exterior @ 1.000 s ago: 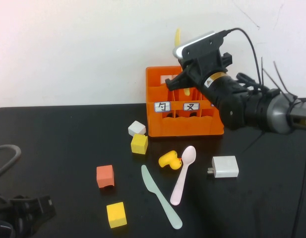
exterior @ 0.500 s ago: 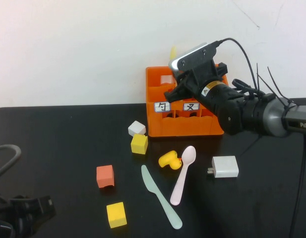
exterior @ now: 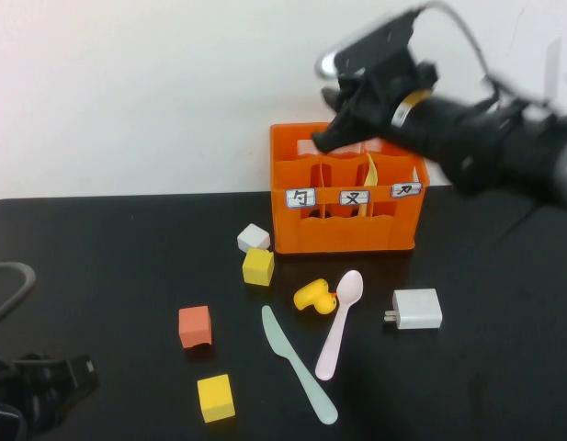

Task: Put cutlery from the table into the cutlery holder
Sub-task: Place the fork on the box, then pick up the knife

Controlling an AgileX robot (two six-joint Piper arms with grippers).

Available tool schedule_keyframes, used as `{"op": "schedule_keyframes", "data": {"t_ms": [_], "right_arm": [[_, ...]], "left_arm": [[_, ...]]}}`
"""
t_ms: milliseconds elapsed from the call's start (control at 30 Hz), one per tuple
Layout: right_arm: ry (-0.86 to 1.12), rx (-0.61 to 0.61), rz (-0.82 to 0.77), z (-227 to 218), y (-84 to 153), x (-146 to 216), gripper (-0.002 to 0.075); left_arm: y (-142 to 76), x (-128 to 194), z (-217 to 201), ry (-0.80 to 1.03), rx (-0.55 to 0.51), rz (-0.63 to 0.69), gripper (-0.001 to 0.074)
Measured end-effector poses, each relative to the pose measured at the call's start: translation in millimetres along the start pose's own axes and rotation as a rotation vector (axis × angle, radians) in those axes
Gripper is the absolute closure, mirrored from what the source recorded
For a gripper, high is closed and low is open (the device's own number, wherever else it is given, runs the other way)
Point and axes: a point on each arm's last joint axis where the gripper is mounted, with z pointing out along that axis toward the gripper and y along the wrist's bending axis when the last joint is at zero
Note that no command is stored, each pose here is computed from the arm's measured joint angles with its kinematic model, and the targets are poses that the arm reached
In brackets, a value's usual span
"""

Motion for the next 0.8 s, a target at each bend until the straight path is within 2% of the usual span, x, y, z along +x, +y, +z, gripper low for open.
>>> {"op": "schedule_keyframes", "data": {"t_ms": [33,133,367,500,667,800], "right_arm": [[0.02,-0.011,-0.005,-10,-2,-10,0.0601],[0.109,-0.052,-0.046,-38,-6,-31,0.0688],[0.338,-0.174,-0.204,-99,-10,-55,0.0722],[0.466,-0.233,-0.255,-123,-7,-41,0.0725],[0.57,-0.273,-0.258,-148,2,0,0.0725],[0.604,-0.283,-0.251,-171,8,24,0.0726]], "left_arm": [[0,-1,0,-0.007,0.0,0.0,0.0736],[0,-3,0,-0.031,0.0,0.0,0.0736],[-1,-10,13,-0.042,0.031,-0.061,0.0736],[-11,-13,19,-0.019,0.137,-0.044,0.0736],[-32,-22,14,-0.026,0.291,0.048,0.0736],[-48,-25,8,-0.009,0.354,0.087,0.0736]]}}
